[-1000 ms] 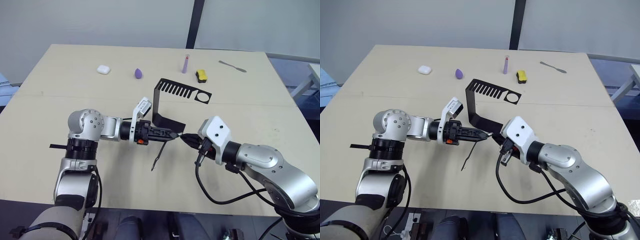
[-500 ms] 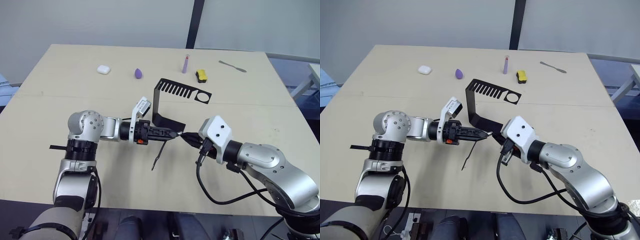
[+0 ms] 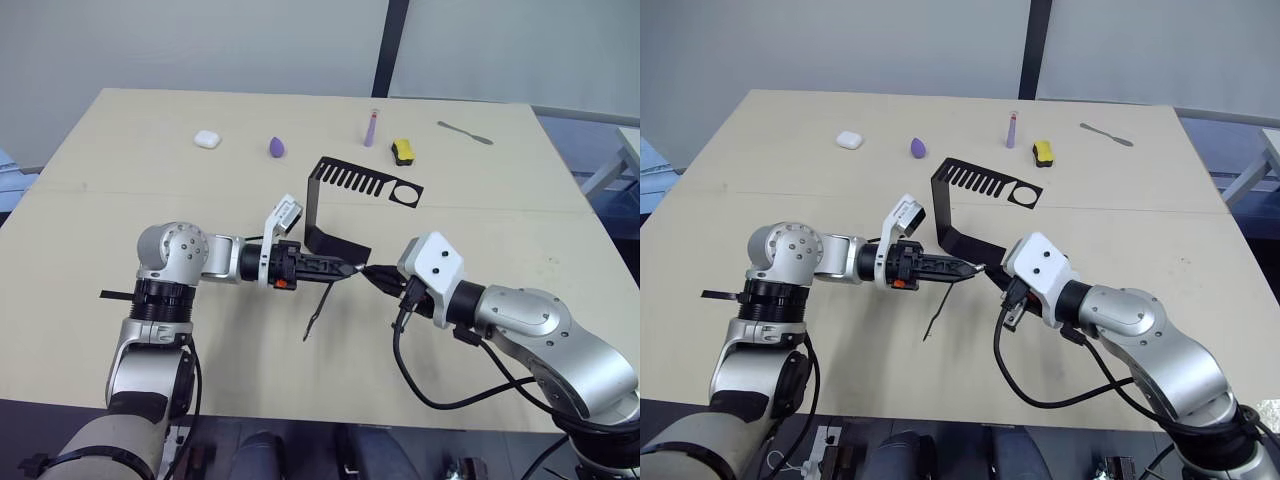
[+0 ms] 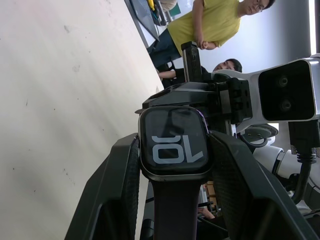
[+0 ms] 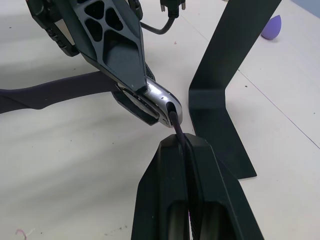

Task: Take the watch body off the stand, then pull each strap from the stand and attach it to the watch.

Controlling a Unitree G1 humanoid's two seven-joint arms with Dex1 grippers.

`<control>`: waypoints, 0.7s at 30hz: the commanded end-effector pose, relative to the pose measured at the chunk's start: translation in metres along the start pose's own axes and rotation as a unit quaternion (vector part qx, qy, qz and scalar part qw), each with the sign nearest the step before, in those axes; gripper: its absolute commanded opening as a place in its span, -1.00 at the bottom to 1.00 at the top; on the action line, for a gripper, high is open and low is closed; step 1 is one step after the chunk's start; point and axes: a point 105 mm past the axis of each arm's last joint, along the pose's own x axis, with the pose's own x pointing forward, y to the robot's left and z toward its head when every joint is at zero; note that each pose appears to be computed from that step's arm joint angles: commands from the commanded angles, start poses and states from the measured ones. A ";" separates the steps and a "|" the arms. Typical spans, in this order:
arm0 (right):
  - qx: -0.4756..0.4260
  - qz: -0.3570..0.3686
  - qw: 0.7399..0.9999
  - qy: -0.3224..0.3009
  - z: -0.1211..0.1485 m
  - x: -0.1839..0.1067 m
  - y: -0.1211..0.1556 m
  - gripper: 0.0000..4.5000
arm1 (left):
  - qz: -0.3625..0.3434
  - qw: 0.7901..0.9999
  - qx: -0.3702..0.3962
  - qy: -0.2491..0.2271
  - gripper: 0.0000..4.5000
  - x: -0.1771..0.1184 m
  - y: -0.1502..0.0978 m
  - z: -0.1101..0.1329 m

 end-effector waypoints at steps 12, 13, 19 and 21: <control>0.023 0.113 0.992 -0.050 0.023 -0.077 0.006 0.98 | 0.063 0.848 0.519 0.089 -0.30 -0.018 -0.015 -0.010; 0.030 0.120 0.991 -0.055 0.025 -0.080 0.007 0.98 | 0.067 0.810 0.573 0.104 -0.30 -0.019 -0.012 -0.014; 0.037 0.129 0.988 -0.077 0.034 -0.083 0.005 0.98 | 0.052 0.588 0.799 0.110 -0.30 -0.018 -0.010 -0.023; 0.033 0.130 0.988 -0.078 0.034 -0.081 0.006 0.98 | 0.055 0.540 0.835 0.093 -0.30 -0.018 -0.013 -0.019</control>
